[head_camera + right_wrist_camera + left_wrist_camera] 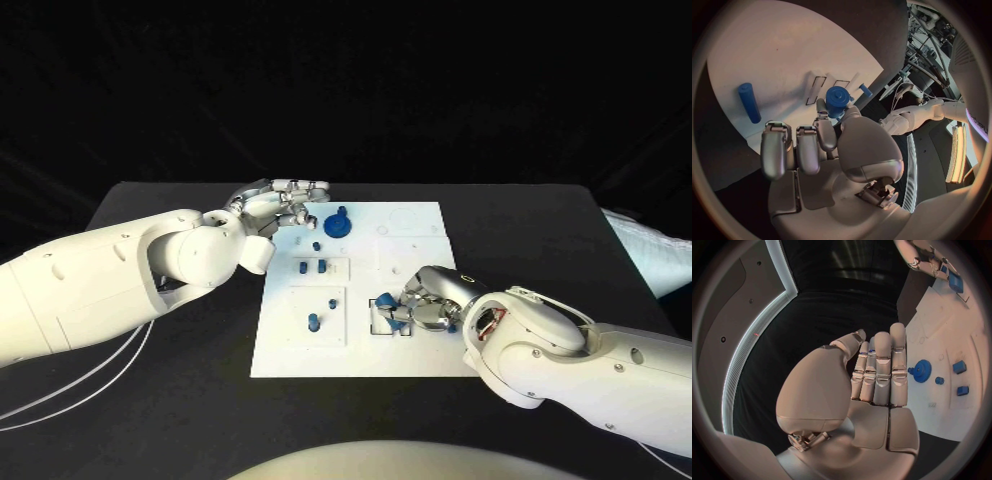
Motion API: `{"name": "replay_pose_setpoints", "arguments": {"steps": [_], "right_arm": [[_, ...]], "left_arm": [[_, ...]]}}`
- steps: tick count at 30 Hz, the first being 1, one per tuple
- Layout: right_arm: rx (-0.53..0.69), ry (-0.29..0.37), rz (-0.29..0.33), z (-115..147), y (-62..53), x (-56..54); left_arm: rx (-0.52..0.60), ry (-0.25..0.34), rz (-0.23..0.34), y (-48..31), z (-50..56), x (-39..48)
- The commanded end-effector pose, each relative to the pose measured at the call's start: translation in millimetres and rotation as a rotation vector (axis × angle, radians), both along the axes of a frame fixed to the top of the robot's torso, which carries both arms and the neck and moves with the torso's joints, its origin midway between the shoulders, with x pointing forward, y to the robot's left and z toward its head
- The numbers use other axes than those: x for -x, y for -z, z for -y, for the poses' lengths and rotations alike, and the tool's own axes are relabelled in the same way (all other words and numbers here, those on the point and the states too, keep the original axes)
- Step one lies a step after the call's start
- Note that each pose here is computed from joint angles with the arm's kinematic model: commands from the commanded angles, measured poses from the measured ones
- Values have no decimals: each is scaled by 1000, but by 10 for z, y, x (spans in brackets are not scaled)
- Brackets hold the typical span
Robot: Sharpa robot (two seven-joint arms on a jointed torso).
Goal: Assemble the parts on the task board
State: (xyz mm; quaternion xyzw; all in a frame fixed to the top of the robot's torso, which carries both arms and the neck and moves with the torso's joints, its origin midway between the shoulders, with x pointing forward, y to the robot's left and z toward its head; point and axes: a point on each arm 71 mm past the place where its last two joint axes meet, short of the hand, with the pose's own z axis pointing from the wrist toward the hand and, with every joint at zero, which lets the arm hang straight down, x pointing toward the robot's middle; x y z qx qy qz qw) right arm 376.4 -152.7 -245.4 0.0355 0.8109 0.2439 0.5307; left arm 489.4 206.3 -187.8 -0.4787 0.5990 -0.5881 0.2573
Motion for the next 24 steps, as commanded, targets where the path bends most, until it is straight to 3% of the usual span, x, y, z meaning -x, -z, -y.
{"name": "replay_pose_setpoints", "arguments": {"steps": [1,24], "right_arm": [[44,-14,-14,-20,22,3],[82,-33,48,-62,-5,-7]], "left_arm": [[11,24,4,-11,33,12],[10,25,4,-11,35,13]]}}
